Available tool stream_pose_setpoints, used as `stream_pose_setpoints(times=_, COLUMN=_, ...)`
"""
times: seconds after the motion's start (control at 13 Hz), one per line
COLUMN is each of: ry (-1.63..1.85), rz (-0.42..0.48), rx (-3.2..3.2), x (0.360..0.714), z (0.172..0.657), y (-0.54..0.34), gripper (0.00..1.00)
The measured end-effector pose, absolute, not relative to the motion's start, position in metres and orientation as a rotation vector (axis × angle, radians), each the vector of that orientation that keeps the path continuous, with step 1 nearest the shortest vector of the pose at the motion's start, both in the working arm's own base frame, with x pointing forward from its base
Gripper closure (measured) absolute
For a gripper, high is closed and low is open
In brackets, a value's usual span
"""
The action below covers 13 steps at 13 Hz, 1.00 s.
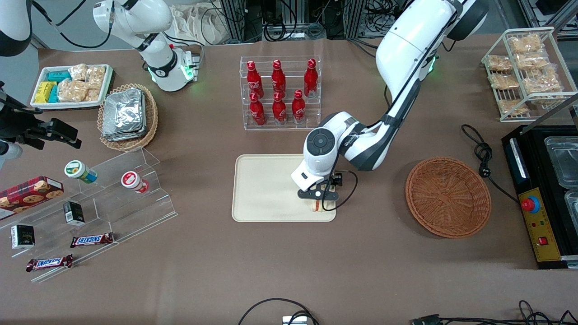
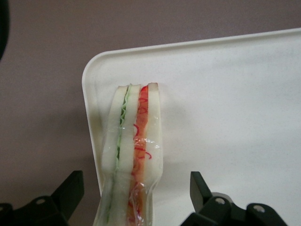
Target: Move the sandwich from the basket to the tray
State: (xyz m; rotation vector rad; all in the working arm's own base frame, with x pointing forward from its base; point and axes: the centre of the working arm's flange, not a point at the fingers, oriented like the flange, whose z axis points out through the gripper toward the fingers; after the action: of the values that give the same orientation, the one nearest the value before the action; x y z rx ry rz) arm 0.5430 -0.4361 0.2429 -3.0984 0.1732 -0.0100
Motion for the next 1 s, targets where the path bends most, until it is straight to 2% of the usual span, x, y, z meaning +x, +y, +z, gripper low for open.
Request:
stream_pose_setpoints(times=0.31, ry=0.139, rz=-0.091, rx=-3.119, x=0.556, z=0.280, y=-0.429, gripper=0.00)
stream_pose_setpoints(times=0.69, ry=-0.027, rz=-0.222, rx=-3.107, x=0.596, z=0.390, y=-0.354, gripper=0.00)
stream_pose_setpoints(times=1.0, ry=-0.165, rz=-0.142, rx=-3.148, x=0.616, z=0.485, y=-0.232, gripper=0.00)
